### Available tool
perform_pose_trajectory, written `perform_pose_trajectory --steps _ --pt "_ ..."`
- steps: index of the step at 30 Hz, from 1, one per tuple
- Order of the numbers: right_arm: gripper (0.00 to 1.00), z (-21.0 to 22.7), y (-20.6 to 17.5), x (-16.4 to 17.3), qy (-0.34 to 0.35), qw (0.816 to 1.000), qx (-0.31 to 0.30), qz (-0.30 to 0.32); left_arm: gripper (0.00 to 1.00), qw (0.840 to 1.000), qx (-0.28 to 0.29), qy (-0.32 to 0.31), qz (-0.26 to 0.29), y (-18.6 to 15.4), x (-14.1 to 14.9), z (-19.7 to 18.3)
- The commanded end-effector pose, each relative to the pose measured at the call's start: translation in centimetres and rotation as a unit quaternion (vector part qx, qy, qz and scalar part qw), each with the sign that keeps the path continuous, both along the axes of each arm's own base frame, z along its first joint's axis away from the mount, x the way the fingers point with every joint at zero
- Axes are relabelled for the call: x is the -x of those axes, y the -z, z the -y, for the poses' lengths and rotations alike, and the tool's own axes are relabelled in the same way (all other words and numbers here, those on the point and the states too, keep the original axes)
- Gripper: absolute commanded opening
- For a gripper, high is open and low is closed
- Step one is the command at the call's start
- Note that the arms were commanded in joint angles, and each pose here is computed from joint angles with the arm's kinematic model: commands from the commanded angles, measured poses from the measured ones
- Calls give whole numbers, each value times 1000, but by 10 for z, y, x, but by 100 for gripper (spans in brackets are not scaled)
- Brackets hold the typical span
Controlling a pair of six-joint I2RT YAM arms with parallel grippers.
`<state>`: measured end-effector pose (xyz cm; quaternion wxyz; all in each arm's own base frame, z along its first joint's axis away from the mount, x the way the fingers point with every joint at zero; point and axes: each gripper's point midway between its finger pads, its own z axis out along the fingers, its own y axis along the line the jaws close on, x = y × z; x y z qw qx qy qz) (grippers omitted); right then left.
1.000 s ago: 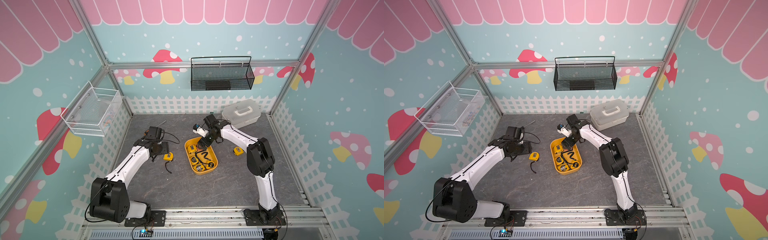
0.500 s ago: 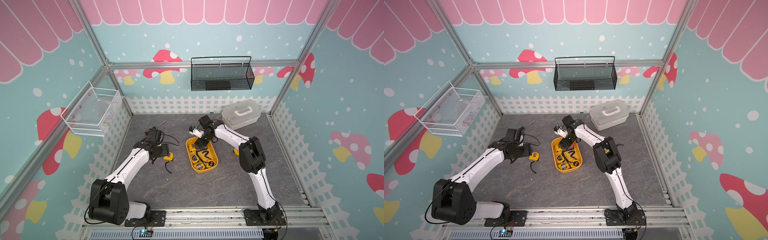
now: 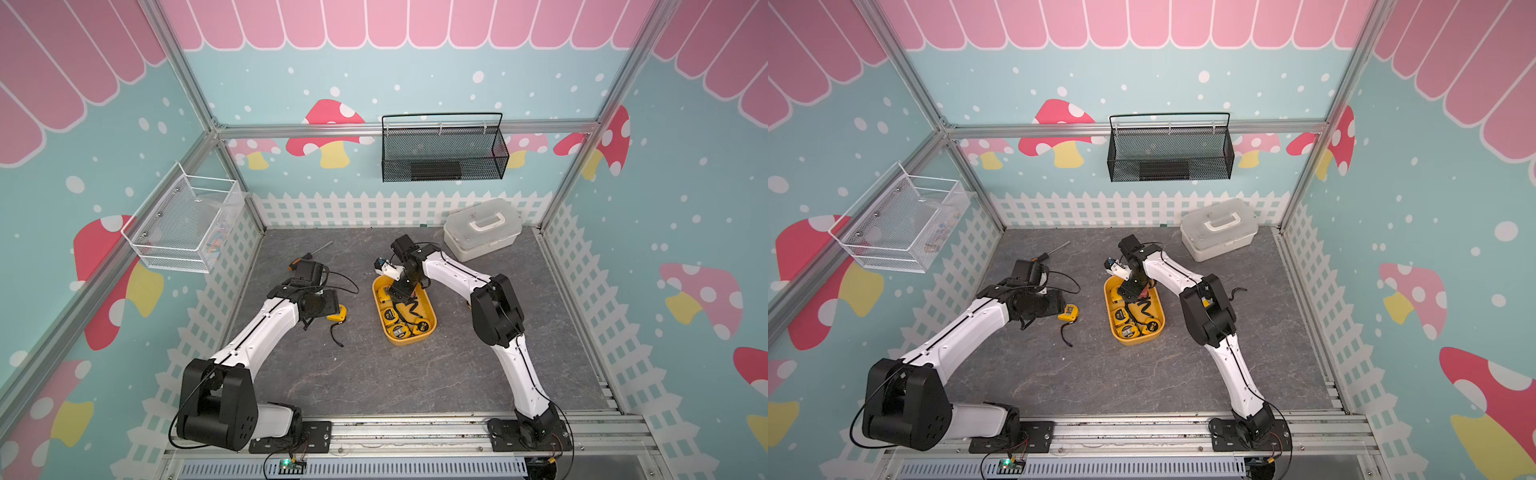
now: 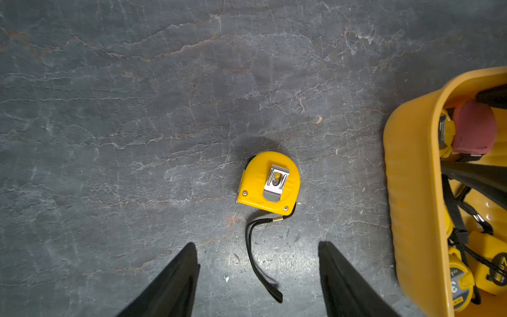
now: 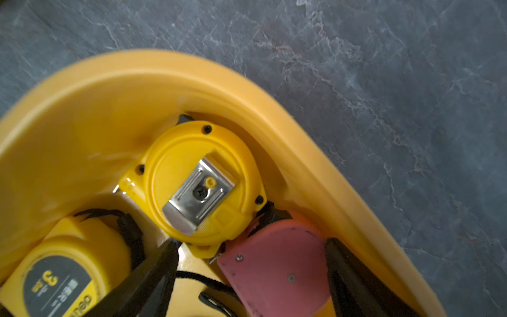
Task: Take the tape measure out of the storage box
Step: Pick up the tape measure from the storage box.
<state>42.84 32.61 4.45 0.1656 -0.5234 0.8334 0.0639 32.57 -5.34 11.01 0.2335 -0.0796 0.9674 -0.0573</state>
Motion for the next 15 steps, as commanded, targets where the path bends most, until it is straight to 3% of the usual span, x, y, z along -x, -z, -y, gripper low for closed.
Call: perform_pose_trajectory --steps 1,10,15 --pt "83 16 19 17 -8 999 33 -37 70 1000 11 -9 7 -1 0 0" --pt "82 23 13 46 -16 997 19 -73 70 1000 12 -8 5 1 -1 0" --pt "82 19 -2 47 -16 998 2 -67 70 1000 13 -7 4 2 0 1"
